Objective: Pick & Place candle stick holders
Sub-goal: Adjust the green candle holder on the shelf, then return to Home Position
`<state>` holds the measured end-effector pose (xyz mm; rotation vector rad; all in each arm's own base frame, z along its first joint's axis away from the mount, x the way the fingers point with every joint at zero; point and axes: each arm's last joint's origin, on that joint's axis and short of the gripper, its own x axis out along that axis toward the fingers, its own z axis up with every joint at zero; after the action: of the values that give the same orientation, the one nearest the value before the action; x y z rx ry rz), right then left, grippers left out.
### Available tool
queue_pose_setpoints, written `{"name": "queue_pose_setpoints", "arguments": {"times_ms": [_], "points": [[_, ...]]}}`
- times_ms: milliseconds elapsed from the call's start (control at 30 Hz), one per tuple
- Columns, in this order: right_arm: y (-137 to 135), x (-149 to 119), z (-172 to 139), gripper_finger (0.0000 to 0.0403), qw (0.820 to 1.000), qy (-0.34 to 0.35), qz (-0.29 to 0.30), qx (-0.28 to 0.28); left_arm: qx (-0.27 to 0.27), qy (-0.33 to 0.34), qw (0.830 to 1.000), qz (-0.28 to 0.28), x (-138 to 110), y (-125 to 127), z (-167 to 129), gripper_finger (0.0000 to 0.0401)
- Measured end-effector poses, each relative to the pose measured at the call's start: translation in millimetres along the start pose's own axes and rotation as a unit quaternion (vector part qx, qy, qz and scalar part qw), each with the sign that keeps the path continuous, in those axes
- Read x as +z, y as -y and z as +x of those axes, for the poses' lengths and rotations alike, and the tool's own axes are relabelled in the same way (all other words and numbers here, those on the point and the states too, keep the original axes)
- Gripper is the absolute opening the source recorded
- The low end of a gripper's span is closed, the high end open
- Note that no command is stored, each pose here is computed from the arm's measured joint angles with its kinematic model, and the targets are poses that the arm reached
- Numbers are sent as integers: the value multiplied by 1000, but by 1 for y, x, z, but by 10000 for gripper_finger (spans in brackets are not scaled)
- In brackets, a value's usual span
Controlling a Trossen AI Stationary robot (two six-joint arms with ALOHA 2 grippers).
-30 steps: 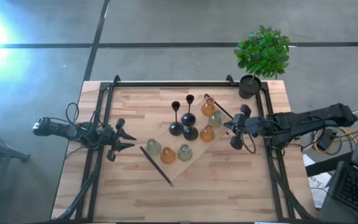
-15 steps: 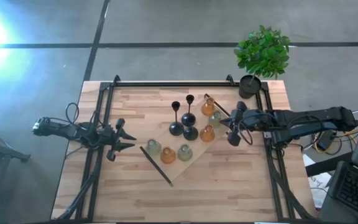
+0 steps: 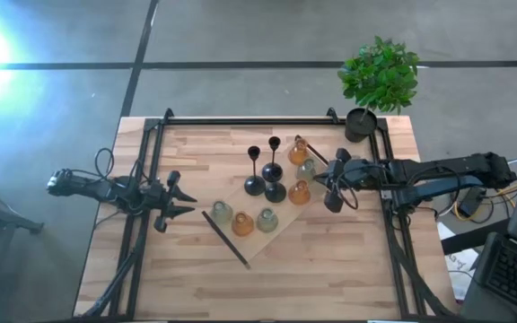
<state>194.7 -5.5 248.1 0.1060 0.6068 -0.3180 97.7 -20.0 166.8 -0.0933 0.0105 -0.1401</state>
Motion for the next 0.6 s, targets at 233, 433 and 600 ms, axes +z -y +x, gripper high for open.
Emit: {"name": "queue_pose_setpoints", "arguments": {"times_ms": [233, 433, 600], "points": [[4, 8, -22, 7, 1000, -10, 18, 4, 0, 0, 1000, 0, 0, 0, 0, 120], [13, 25, -72, 8, 999, 2, 27, 21, 0, 0, 1000, 0, 0, 0, 0, 120], [22, 31, -108, 8, 998, 22, 38, 41, 0, 0, 1000, 0, 0, 0, 0, 120]]}}
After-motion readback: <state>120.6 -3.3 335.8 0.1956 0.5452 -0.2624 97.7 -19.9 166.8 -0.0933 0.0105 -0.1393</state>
